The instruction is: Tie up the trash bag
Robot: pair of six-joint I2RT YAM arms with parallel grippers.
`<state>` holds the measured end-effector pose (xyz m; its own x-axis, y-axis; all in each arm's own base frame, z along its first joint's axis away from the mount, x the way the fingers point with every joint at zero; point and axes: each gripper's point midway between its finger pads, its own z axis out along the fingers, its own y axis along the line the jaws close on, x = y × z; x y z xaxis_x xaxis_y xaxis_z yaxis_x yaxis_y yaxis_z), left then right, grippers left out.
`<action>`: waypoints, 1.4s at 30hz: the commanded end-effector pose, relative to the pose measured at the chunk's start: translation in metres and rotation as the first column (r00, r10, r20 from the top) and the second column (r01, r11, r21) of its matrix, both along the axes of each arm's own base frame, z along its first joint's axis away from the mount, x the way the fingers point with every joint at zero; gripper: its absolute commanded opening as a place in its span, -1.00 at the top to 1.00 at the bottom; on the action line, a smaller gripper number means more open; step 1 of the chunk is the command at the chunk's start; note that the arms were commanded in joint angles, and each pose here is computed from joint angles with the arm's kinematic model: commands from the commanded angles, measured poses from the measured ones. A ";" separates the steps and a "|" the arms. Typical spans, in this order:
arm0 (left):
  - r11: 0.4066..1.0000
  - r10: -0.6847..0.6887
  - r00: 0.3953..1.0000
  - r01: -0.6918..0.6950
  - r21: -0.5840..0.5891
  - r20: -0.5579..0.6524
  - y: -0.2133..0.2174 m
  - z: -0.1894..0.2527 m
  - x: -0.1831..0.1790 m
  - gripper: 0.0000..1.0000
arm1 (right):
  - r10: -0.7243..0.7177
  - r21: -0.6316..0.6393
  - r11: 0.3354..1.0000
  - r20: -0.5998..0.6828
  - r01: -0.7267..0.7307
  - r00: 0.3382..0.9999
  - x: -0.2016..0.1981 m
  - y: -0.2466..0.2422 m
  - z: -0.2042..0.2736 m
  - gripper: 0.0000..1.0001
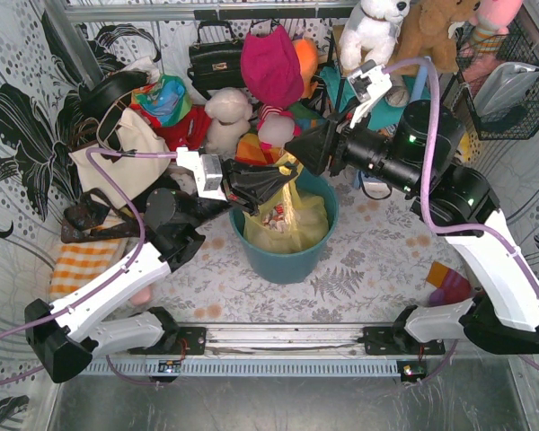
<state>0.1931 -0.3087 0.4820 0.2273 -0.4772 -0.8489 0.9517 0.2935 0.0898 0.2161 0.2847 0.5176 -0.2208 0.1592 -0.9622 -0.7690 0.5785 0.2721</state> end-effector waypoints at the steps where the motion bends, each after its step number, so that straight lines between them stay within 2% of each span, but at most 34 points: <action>1: 1.000 0.011 0.999 -0.010 -0.019 0.035 0.004 0.007 -0.003 1.00 | 0.055 -0.087 0.995 0.018 -0.053 0.998 -0.014 -0.006 0.001 0.19; 4: 1.000 0.007 0.999 -0.006 -0.020 0.037 0.004 0.008 -0.004 1.00 | 0.081 -0.114 0.990 0.003 -0.080 0.997 -0.017 -0.003 -0.002 0.29; 8: 1.000 0.005 0.999 -0.004 -0.022 0.040 0.004 0.009 -0.005 1.00 | 0.138 -0.147 0.979 -0.014 -0.138 0.990 -0.023 0.003 -0.010 0.18; 15: 1.000 -0.004 0.999 0.005 -0.020 0.044 0.003 0.011 -0.006 1.00 | 0.107 -0.149 0.984 0.026 -0.102 0.994 -0.014 0.003 -0.004 0.30; 21: 1.000 -0.013 0.999 0.014 -0.023 0.043 0.003 0.012 -0.007 1.00 | 0.070 -0.129 0.990 0.092 -0.058 0.993 -0.004 0.003 0.008 0.29; 24: 1.000 -0.017 0.999 0.018 -0.023 0.045 0.002 0.013 -0.008 1.00 | 0.063 -0.129 0.991 0.114 -0.048 0.991 -0.001 0.003 0.012 0.36; 31: 0.999 -0.023 0.999 0.024 -0.024 0.048 0.002 0.014 -0.009 1.00 | 0.076 -0.151 0.987 0.113 -0.059 0.991 0.001 0.007 0.011 0.38; 38: 0.999 -0.026 0.998 0.028 -0.025 0.051 0.002 0.015 -0.009 1.00 | 0.061 -0.130 0.991 0.140 -0.042 0.988 0.002 0.005 0.019 0.96; 42: 0.999 -0.028 0.998 0.029 -0.026 0.049 0.002 0.015 -0.009 1.00 | 0.043 -0.068 0.997 0.189 -0.031 0.981 0.004 0.006 0.039 1.00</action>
<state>0.1900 -0.3107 0.4800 0.2240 -0.4718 -0.8528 0.9566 0.2736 0.0998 0.2197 0.2931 0.5164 -0.1335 -0.0190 -0.9909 -0.8253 0.5556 0.1006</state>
